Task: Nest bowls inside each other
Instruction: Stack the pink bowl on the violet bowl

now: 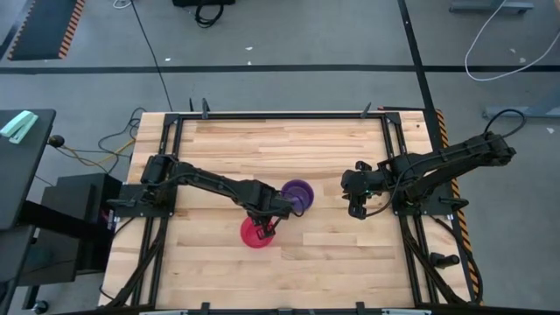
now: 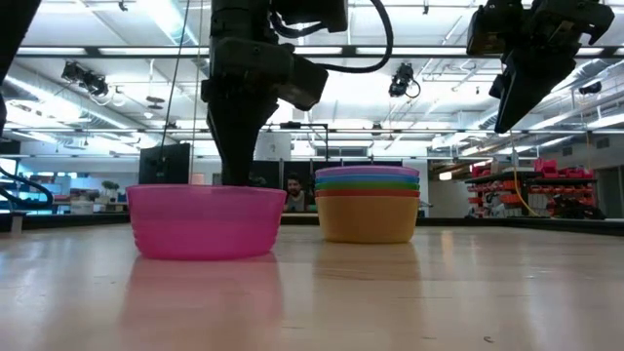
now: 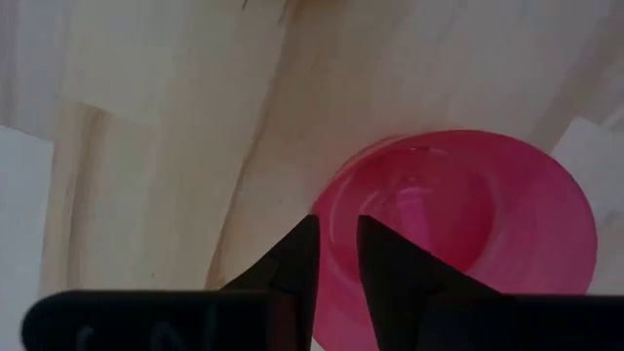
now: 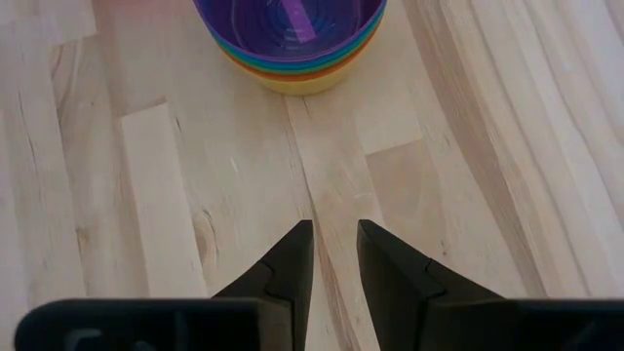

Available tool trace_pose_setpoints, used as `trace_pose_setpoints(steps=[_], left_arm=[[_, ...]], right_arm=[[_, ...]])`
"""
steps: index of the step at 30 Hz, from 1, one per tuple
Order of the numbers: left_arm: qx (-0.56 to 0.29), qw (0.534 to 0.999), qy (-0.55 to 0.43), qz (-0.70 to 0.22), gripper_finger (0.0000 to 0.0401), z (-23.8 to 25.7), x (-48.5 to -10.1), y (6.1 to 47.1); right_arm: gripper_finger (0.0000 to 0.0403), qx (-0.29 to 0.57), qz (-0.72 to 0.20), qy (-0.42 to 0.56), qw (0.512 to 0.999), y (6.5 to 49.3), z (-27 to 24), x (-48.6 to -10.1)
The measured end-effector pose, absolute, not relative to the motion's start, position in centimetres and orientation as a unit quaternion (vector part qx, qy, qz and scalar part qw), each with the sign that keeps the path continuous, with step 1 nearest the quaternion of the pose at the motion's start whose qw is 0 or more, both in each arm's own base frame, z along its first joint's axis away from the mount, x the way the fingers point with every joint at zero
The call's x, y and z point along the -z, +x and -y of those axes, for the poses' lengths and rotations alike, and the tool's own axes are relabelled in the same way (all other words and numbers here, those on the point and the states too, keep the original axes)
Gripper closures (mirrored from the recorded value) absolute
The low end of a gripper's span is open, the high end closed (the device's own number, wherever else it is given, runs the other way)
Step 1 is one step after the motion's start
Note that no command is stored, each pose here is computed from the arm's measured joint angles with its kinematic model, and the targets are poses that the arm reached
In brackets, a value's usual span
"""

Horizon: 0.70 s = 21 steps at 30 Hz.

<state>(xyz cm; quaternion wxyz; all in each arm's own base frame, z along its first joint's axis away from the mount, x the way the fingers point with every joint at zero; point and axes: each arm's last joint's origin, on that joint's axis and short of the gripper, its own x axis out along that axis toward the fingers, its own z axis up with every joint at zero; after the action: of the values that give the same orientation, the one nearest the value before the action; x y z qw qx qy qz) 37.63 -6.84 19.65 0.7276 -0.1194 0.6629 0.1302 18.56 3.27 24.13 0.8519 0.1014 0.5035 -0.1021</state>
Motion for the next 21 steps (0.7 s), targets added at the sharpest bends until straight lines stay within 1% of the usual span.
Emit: trace_pose_setpoints(steps=[4, 11, 16, 19, 21], left_arm=[[-0.132, 0.729, -0.121, -0.661, 0.0322, 6.4, -18.9, 37.6], [-0.137, 0.699, -0.134, -0.689, 0.0328, 5.5, -16.3, 36.3], [-0.127, 0.704, -0.13, -0.687, 0.0329, 5.3, -16.2, 36.4], [-0.121, 0.712, -0.13, -0.68, 0.0343, 5.4, -16.2, 36.6], [-0.119, 0.71, -0.129, -0.682, 0.0361, 5.4, -16.2, 36.6]], right_arm=[[0.0312, 0.101, -0.504, 0.1, 0.852, 18.6, -3.3, -24.1], [0.0312, 0.1, -0.504, 0.098, 0.852, 18.6, -3.3, -24.1], [0.0311, 0.1, -0.504, 0.098, 0.852, 18.6, -3.3, -24.1], [0.0312, 0.1, -0.504, 0.098, 0.852, 18.6, -3.3, -24.1], [0.0312, 0.1, -0.504, 0.098, 0.852, 18.6, -3.3, -24.1]])
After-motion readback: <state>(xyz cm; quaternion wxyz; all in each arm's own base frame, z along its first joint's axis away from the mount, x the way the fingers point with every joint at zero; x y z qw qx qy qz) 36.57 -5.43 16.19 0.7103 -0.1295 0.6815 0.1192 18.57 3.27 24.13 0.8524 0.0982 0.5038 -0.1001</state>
